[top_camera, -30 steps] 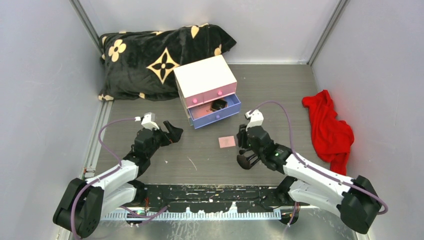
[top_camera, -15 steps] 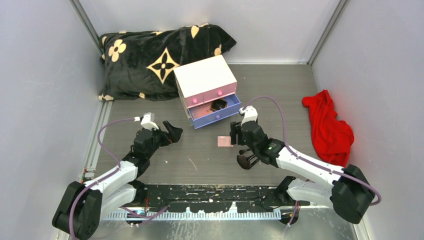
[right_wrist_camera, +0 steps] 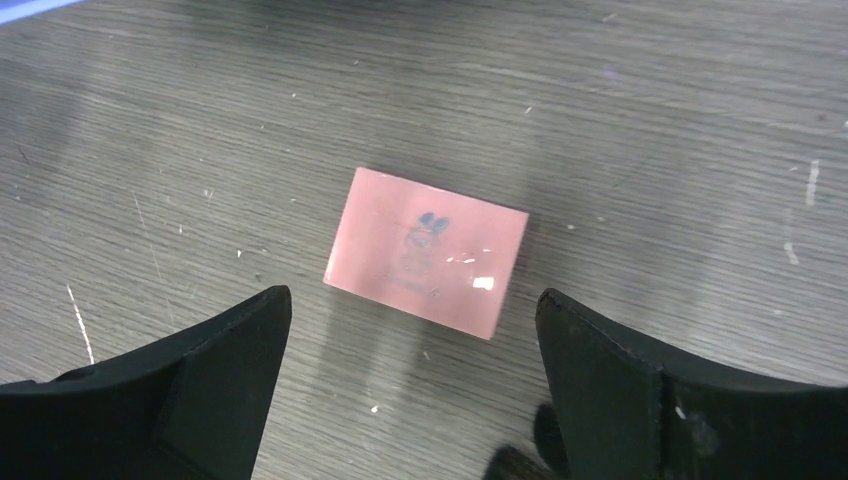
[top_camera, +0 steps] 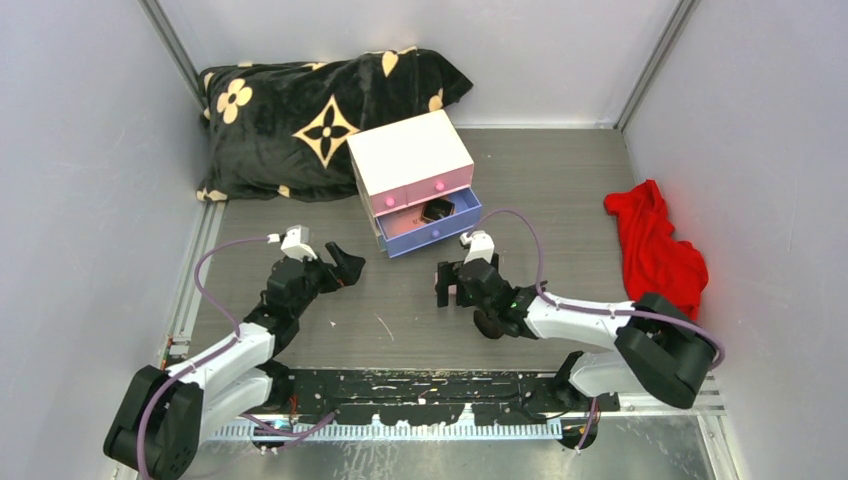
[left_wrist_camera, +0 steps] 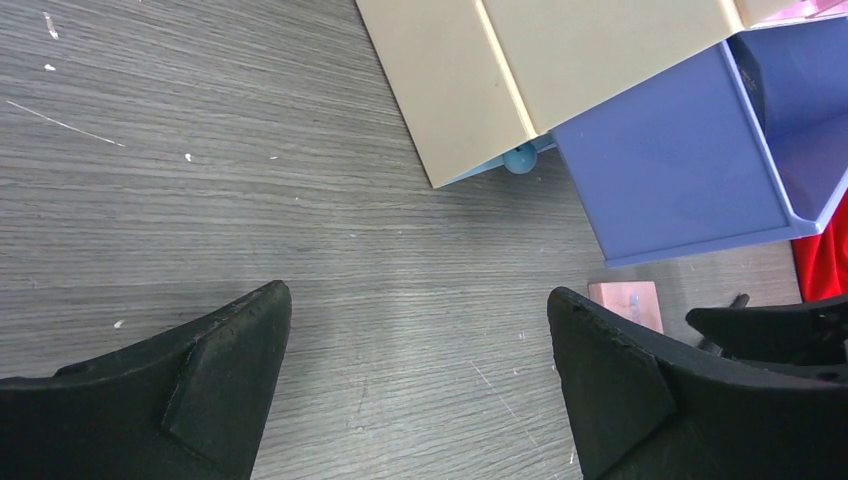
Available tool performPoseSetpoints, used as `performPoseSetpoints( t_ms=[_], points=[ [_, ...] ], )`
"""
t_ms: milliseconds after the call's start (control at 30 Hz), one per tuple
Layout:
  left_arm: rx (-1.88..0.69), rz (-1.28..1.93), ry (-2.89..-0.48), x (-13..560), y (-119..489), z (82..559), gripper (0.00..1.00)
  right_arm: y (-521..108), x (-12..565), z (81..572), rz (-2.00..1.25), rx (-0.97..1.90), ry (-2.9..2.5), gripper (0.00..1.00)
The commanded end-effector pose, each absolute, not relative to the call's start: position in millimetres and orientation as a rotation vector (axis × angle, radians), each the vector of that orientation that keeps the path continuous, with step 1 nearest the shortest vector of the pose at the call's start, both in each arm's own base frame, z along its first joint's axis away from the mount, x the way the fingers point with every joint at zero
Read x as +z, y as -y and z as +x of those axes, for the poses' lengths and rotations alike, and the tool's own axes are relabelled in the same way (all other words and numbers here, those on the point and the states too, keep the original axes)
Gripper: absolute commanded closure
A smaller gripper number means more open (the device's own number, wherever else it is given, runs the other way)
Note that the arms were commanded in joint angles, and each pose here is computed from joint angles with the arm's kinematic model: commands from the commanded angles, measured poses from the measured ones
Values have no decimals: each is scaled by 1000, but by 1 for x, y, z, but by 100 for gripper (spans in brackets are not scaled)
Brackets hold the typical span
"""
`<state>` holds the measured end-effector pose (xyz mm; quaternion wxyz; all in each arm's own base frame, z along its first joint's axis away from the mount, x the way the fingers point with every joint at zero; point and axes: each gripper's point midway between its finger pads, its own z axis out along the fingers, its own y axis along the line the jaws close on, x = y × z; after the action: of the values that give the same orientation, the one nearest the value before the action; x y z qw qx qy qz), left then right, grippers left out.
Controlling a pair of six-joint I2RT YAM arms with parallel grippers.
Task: Organize the makeup
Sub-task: Pick up the makeup from the center of the board.
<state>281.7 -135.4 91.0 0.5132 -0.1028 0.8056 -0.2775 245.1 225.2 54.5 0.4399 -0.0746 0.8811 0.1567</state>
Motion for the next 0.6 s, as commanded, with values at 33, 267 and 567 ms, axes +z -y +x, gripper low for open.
performPoseSetpoints(
  t_ms=[33,267,567],
  points=[
    [-670,-226,-1882,108,134,285,0,-256,72,258,-71,479,-2119,0],
    [-669,-224,-1870,113,132,281,0,-259,43,263,55,314,-2156,0],
    [-666,-219,-1858,119,129,275,0,-234,34,262,225,162,-2111,0]
  ],
)
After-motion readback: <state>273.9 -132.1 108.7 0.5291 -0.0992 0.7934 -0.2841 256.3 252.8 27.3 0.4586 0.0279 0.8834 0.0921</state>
